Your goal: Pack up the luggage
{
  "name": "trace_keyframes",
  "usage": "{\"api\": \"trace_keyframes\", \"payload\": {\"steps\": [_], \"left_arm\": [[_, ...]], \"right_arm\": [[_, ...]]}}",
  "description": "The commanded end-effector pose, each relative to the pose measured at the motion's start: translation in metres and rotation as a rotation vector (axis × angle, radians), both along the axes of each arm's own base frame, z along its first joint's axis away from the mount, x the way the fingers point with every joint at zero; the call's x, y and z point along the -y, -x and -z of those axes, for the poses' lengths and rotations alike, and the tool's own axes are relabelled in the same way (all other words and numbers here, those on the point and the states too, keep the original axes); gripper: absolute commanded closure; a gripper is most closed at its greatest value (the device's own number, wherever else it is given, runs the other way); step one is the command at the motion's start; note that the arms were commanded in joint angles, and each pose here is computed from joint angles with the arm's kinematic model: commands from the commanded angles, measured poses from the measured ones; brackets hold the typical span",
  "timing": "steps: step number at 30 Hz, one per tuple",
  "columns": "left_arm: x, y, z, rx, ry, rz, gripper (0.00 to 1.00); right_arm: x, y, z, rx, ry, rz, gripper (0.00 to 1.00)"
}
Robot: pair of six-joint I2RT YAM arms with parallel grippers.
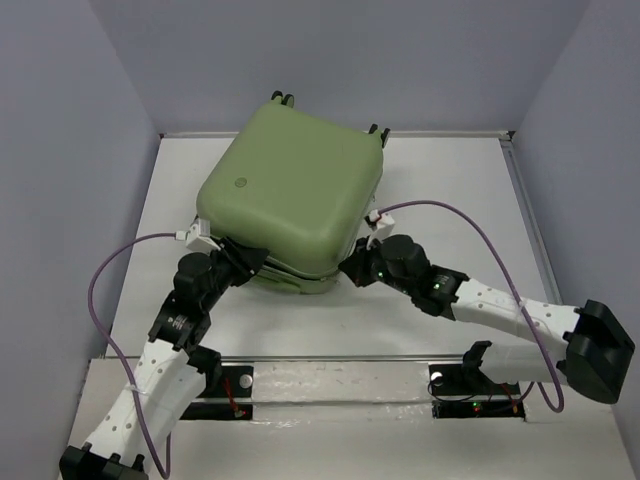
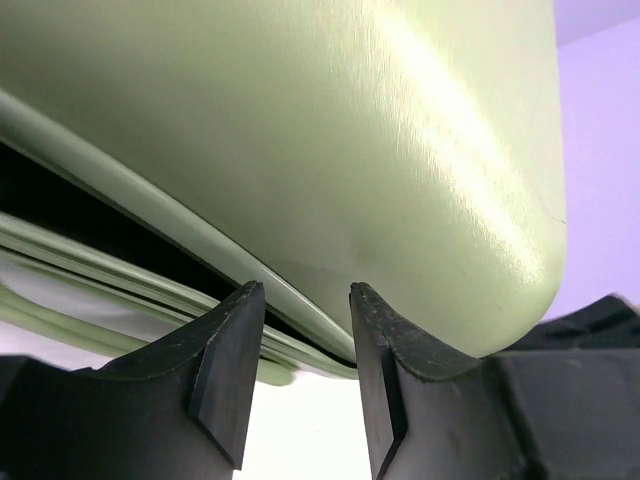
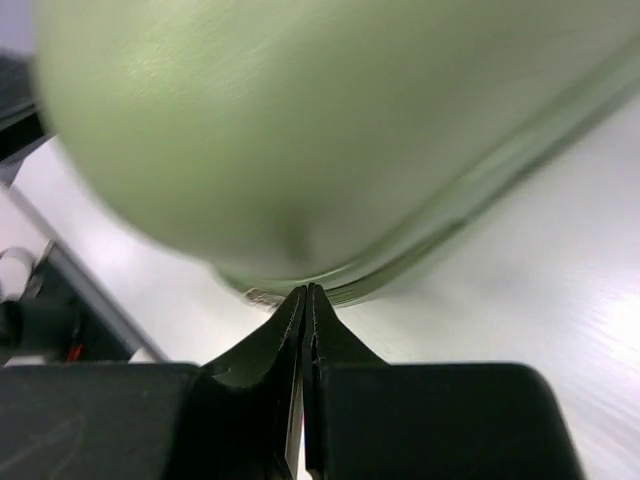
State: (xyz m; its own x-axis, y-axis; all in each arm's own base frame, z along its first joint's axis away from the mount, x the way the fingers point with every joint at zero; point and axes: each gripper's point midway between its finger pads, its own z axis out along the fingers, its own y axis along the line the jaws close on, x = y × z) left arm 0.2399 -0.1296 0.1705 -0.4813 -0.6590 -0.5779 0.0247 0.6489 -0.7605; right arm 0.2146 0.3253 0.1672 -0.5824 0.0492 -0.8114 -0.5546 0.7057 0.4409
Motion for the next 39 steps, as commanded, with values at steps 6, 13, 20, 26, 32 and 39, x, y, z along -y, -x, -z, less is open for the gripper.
{"api": "trace_keyframes", "payload": {"steps": [6,13,20,26,32,39], "left_arm": [[-0.010,0.002,-0.035,0.062,-0.278,-0.040,0.50],[0.005,0.017,-0.038,0.058,-0.330,-0.026,0.53],[0.041,0.013,-0.083,0.166,-0.306,-0.009,0.49],[0.037,-0.046,-0.176,0.304,-0.326,-0.087,0.36],[-0.030,-0.134,-0.188,0.263,-0.284,-0.192,0.35],[-0.161,-0.191,-0.117,0.050,-0.239,-0.416,0.30]], "right_arm": [[0.033,-0.017,-0.004,0.002,0.007,0.066,0.93],[0.040,-0.014,-0.007,0.002,0.018,0.059,0.89],[0.076,-0.030,-0.022,0.042,0.062,0.159,0.89],[0.099,-0.047,-0.009,-0.001,0.077,0.223,0.93],[0.122,-0.071,-0.002,-0.031,0.087,0.303,0.93],[0.127,-0.102,-0.001,-0.042,0.107,0.345,0.93]]}}
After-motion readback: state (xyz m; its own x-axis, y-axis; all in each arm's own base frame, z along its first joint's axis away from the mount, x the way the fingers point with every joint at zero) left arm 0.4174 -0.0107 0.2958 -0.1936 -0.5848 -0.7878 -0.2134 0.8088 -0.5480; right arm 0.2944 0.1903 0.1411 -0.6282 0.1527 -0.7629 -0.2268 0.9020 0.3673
